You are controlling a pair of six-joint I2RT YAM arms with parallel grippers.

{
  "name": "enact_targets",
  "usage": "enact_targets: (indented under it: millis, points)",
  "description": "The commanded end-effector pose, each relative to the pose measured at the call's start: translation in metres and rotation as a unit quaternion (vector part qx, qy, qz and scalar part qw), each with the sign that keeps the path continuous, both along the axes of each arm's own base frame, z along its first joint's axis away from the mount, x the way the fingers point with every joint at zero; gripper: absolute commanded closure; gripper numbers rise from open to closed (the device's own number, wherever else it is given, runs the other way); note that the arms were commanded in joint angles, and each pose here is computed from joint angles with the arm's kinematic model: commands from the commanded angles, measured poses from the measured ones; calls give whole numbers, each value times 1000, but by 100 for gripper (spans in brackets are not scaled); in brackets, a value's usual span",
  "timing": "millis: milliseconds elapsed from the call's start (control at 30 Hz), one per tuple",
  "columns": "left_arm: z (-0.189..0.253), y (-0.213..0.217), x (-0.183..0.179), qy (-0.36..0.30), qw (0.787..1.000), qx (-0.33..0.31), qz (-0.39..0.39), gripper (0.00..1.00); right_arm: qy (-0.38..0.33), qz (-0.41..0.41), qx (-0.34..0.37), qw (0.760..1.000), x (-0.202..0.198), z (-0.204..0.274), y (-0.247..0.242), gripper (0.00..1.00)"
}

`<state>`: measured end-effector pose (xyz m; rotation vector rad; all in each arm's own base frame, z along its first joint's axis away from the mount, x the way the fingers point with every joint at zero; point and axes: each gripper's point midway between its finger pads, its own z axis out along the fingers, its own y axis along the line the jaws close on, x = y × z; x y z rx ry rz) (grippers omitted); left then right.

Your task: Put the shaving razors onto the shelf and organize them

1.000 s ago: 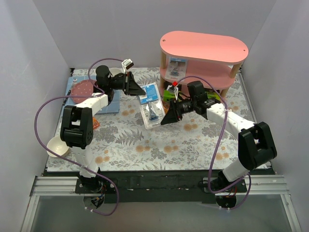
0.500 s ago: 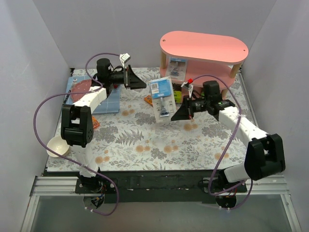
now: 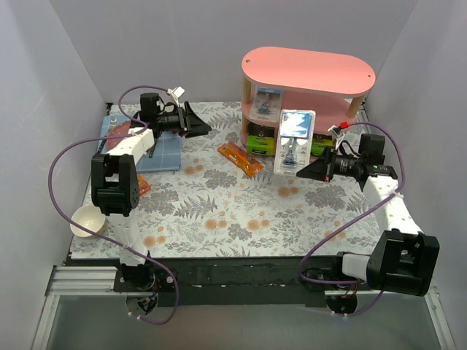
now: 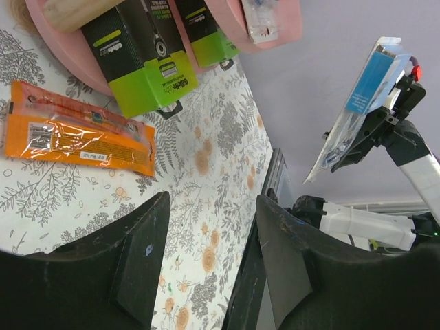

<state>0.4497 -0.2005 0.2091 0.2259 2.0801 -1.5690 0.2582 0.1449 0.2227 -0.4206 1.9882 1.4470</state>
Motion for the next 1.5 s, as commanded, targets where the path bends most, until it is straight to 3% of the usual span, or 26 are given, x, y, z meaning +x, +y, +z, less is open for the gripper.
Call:
enact_targets:
  millis: [0,300,567,1067,1167,1267,1300,1400,1467]
  points:
    - [21,-5,0,-36,999,-1,-9,48,6,6,29,1000,-3,8,-8,99]
    - [21,-5,-18,-27,999,-10,-14,47,43,-82,52,994,57,11,-62,99]
    - [19,-4,-30,-20,1000,-11,-17,47,56,-113,60,990,109,18,-98,99]
    - [16,-9,-34,-23,999,-6,-24,46,93,-116,97,984,138,11,-118,98]
    - [13,-13,-38,-24,999,-2,-29,46,92,-134,93,982,147,14,-129,91]
    - [12,-17,-42,-26,999,0,-35,46,81,-155,82,981,156,20,-142,74]
    - [13,-17,-44,-27,999,1,-36,46,82,-162,79,980,158,20,-145,65]
    - [12,-19,-46,-26,999,1,-38,46,82,-184,70,977,162,21,-157,51]
    - [13,-19,-47,-26,999,1,-39,46,88,-197,66,974,161,18,-163,48]
